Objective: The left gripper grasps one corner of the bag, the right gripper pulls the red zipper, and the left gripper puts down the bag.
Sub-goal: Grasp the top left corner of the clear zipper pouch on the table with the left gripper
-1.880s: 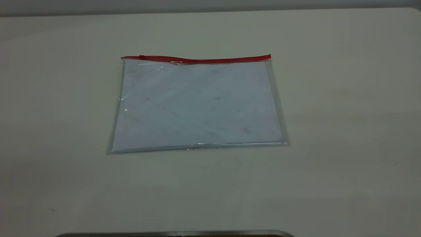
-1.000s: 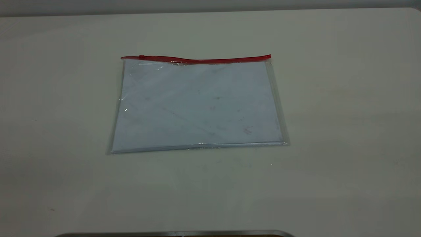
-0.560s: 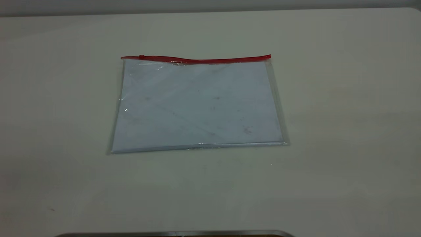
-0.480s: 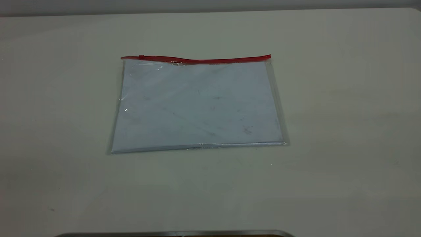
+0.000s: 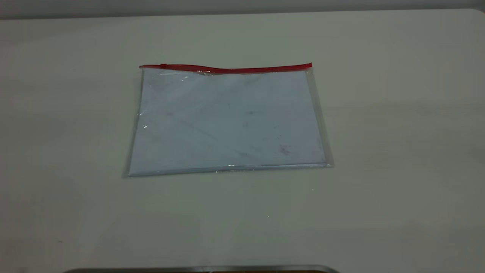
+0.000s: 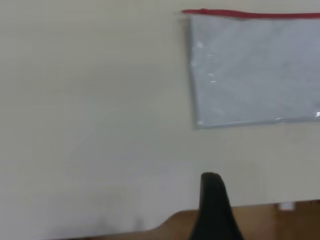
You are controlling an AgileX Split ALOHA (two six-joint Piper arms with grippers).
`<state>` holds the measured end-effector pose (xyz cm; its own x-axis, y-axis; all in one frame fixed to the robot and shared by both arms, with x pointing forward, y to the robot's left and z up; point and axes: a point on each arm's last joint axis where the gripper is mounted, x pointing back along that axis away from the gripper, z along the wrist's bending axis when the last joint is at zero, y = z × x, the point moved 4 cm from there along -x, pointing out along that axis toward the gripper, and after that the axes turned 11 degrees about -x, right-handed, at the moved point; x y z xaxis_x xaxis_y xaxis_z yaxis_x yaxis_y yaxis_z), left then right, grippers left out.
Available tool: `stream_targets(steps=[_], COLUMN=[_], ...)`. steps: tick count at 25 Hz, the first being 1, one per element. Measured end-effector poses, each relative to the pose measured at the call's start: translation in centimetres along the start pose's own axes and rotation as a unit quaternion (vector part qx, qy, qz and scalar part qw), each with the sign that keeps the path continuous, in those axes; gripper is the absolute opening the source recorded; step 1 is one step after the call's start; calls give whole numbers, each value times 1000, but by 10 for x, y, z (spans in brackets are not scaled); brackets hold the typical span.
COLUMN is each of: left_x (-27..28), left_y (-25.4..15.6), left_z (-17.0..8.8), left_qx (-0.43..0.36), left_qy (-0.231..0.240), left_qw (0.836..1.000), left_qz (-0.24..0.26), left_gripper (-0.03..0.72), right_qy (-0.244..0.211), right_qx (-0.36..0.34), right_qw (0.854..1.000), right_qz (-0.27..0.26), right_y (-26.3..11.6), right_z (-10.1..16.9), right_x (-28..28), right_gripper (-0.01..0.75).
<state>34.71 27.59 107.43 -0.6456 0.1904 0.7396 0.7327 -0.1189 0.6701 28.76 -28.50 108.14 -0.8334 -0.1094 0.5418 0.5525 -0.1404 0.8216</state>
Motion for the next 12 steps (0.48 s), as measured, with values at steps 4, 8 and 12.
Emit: stream_targets(steps=[4,8,12], left_x=[-42,-87,-138], left_y=[43,70,82], left_z=[9,16,23], left_qx=[6,28,32], left_qy=[-14,-29,-48], left_qw=[1000,998,995], left_qz=[26,46,83], left_gripper=[583,582,582], right_qy=[-3,-5,5], right_qx=[-14,-23,-44], right_qw=[999,997,995], right_qz=[42,69,92], right_y=[31,51,60], right_z=[4,4,7], right_x=[-20,-47,-75], right_gripper=[558,558,558])
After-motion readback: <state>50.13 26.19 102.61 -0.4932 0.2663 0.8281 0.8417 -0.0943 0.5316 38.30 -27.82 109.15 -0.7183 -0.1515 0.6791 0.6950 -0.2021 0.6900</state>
